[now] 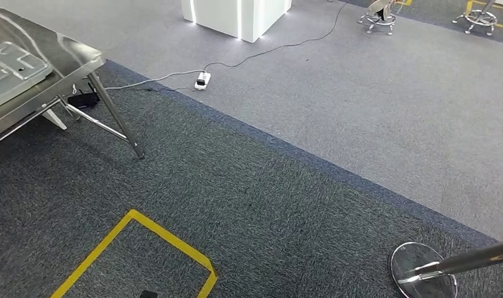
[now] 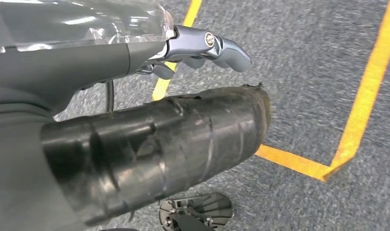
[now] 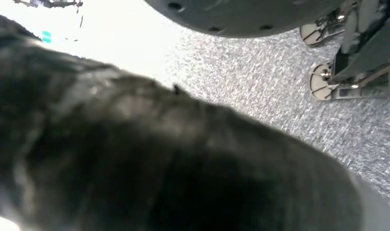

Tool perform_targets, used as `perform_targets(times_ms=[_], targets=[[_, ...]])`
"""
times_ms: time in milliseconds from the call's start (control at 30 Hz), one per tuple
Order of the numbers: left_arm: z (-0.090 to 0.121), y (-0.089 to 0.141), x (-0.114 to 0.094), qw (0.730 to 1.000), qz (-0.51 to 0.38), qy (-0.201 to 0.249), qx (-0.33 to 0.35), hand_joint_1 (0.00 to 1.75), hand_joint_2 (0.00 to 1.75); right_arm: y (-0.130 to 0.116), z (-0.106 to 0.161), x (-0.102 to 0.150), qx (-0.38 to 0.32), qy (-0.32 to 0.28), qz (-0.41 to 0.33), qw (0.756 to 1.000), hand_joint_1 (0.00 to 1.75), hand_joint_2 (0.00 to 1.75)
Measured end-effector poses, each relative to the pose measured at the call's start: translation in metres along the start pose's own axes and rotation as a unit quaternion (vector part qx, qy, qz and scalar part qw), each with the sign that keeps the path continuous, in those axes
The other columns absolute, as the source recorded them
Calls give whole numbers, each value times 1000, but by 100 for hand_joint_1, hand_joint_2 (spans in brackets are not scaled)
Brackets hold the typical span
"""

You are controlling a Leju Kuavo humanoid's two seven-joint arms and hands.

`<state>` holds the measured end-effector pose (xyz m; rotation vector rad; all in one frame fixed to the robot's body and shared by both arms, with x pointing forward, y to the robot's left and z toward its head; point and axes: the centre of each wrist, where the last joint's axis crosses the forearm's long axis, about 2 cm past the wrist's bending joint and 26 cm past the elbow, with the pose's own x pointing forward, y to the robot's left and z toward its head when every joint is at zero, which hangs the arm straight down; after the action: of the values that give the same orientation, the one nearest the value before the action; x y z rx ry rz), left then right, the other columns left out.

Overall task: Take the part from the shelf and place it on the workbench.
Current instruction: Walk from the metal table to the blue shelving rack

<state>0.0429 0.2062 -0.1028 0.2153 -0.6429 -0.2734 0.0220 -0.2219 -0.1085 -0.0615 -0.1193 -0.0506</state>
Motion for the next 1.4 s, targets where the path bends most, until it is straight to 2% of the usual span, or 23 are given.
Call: perform_targets(times_ms=[1400], targets=[[0,0,-1,1000,1,-5,-1,0,0,0,0,2,4,7,-3,1000,0,0]])
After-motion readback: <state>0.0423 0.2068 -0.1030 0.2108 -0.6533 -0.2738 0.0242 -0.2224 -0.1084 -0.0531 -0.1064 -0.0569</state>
